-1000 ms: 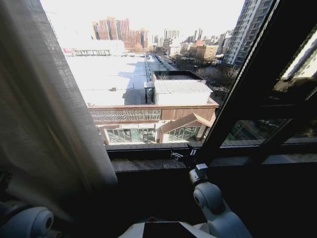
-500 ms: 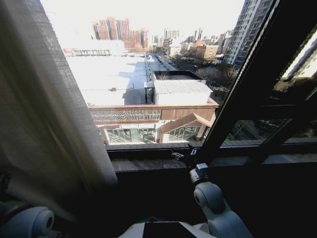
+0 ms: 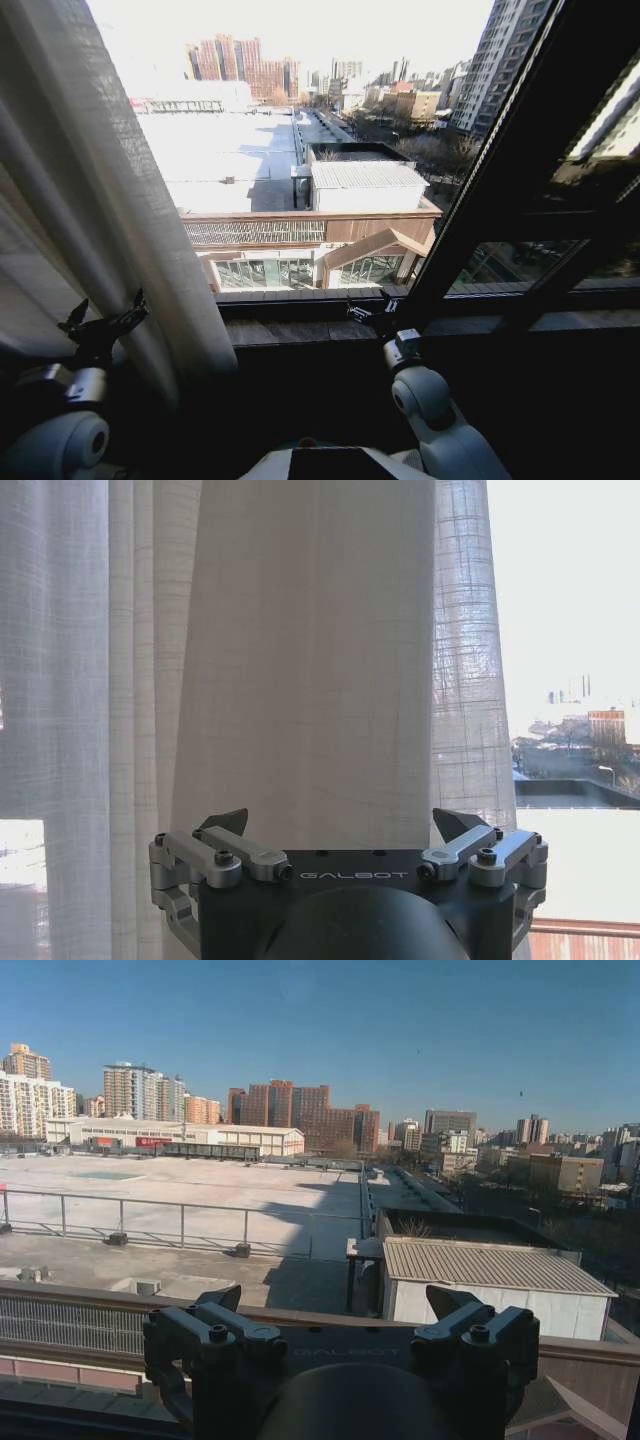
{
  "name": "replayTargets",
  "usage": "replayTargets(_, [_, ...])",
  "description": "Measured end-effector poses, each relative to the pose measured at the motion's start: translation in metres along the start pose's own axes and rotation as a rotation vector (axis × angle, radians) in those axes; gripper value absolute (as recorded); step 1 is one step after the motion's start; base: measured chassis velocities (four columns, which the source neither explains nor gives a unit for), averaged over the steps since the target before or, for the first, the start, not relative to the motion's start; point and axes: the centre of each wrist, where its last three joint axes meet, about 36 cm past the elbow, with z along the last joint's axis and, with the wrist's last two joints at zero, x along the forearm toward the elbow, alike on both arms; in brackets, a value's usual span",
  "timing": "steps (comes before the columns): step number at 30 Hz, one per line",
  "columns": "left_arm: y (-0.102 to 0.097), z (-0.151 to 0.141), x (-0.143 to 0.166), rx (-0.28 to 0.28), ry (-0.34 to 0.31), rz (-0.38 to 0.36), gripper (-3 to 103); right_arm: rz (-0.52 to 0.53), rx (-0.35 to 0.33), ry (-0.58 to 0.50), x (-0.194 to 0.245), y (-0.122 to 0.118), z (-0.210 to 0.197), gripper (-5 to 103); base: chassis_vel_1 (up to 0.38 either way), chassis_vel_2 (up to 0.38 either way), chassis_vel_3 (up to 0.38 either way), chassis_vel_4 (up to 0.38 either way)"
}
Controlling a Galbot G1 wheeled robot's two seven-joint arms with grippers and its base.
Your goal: Open the curtains by pulling them apart, changing their state from closed to fully open.
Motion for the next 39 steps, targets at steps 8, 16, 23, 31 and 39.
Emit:
replayTargets(8, [0.0004, -0.0014, 0.0004, -0.004, -0.014, 0.064, 100, -0.001, -0.003, -0.005, -0.0008, 0.0009, -0.0013, 100, 0.000, 0.000, 0.000, 0.000])
replayTargets(16, [-0.0014, -0.0037, -0.0007, -0.007, -0.026, 0.097, 100, 0.010, 0.000, -0.009, -0.0004, -0.0026, -0.0026, 100, 0.000, 0.000, 0.000, 0.000])
replayTargets(23, [-0.0014, -0.0029, -0.0027, -0.006, -0.029, 0.107, 100, 0.018, 0.002, -0.015, -0.0006, -0.0057, -0.0046, 100, 0.000, 0.000, 0.000, 0.000])
replayTargets(31, [-0.0009, -0.0018, -0.0006, -0.004, -0.027, 0.106, 100, 0.012, -0.002, -0.014, -0.0011, -0.0042, -0.0033, 100, 0.000, 0.000, 0.000, 0.000])
replayTargets(39, [-0.0002, 0.0001, 0.0005, -0.002, -0.028, 0.104, 100, 0.009, 0.003, -0.016, -0.0009, -0.0047, -0.0042, 100, -0.069, 0.070, 0.082, -0.053])
